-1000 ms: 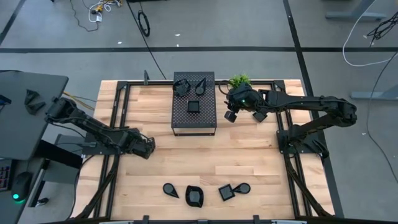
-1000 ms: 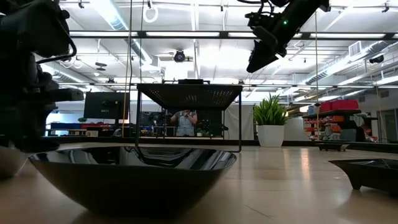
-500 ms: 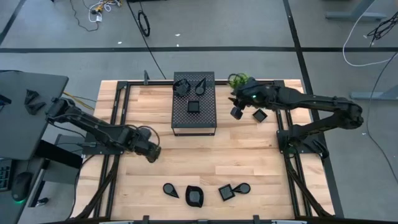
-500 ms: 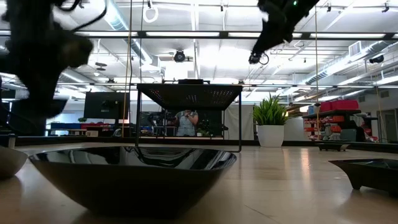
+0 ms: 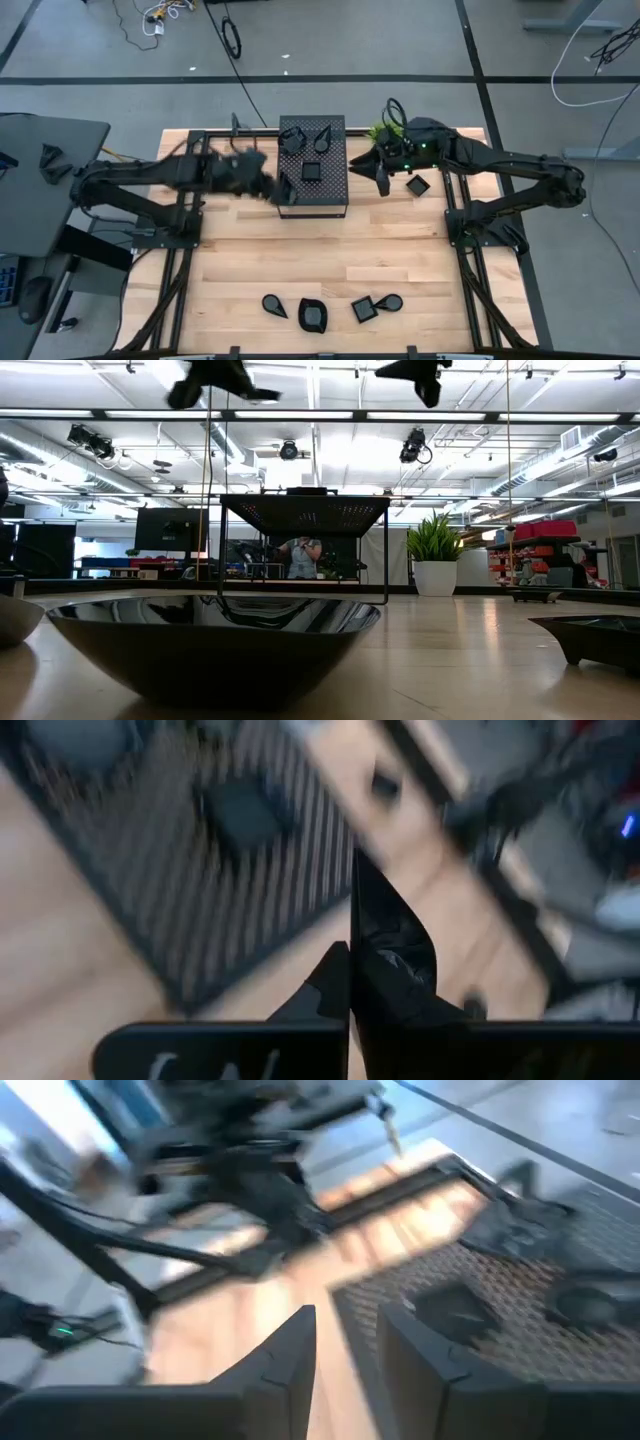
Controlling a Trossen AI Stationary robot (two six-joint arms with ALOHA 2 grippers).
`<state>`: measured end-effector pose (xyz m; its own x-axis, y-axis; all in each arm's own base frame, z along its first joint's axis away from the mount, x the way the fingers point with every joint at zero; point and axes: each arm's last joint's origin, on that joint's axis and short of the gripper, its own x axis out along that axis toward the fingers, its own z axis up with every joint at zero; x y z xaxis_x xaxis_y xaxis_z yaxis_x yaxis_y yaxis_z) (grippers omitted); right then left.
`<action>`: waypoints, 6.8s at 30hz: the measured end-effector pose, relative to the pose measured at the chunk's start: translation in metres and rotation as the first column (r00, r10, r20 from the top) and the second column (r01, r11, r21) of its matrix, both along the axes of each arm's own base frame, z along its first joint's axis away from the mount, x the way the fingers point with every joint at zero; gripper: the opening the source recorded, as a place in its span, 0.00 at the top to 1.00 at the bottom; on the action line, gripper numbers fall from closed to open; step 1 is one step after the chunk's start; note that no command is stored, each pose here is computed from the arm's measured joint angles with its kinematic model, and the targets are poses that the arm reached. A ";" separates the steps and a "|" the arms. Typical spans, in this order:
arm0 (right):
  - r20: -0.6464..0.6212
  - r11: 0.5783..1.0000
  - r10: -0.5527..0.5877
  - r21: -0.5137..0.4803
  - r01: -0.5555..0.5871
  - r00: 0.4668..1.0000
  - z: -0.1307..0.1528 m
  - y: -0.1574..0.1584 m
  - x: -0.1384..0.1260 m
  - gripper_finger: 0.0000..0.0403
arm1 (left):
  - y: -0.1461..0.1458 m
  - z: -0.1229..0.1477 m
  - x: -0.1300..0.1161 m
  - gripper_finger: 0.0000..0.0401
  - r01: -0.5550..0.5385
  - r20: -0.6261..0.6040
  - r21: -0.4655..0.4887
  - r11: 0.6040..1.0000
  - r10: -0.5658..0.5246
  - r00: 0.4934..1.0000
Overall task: Pick & Place Mini shaped plates
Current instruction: Stack the drop shaped plate on top of the drop shaped plates on the shelf
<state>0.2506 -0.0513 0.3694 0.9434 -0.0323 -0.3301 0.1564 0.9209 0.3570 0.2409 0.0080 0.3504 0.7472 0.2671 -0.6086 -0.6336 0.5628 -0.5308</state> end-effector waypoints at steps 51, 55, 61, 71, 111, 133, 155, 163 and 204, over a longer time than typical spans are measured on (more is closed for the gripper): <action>-0.053 0.959 -0.149 -0.251 0.131 0.987 -0.060 -0.024 0.079 0.86 | 0.073 -0.023 0.068 0.97 -0.053 0.183 0.077 0.996 0.039 0.982; -0.042 0.956 -0.145 -0.264 0.129 0.989 -0.059 -0.024 0.080 0.85 | 0.073 -0.024 0.068 0.98 -0.053 0.174 0.075 0.996 0.040 0.984; -0.021 0.949 -0.132 -0.292 0.120 0.991 -0.057 -0.024 0.080 0.79 | 0.072 -0.028 0.066 0.97 -0.047 0.128 0.064 0.997 0.038 0.991; -0.050 0.947 -0.128 -0.303 0.107 0.991 -0.062 -0.025 0.083 0.71 | 0.072 -0.029 0.065 0.97 -0.038 0.112 0.074 0.997 0.029 0.993; -0.050 0.937 -0.348 -0.048 0.346 0.936 -0.072 -0.046 0.083 0.99 | 0.083 -0.026 0.058 0.66 0.057 0.060 0.180 0.982 -0.069 0.996; -0.126 0.509 -0.805 0.354 0.785 0.579 -0.124 -0.082 0.100 0.99 | 0.122 0.009 -0.025 0.56 0.077 -0.146 0.453 0.888 -0.011 0.989; -0.110 0.493 -0.818 0.372 0.786 0.565 -0.142 -0.093 0.110 0.90 | 0.124 0.008 -0.026 0.56 0.126 -0.193 0.494 0.860 -0.033 0.981; -0.099 0.503 -0.815 0.366 0.783 0.571 -0.141 -0.094 0.111 0.73 | 0.125 0.008 -0.026 0.56 0.125 -0.192 0.493 0.861 -0.032 0.981; -0.265 0.886 -0.450 -0.014 0.463 0.853 -0.125 -0.098 0.085 0.62 | 0.124 0.007 -0.026 0.56 0.123 -0.196 0.482 0.867 -0.030 0.980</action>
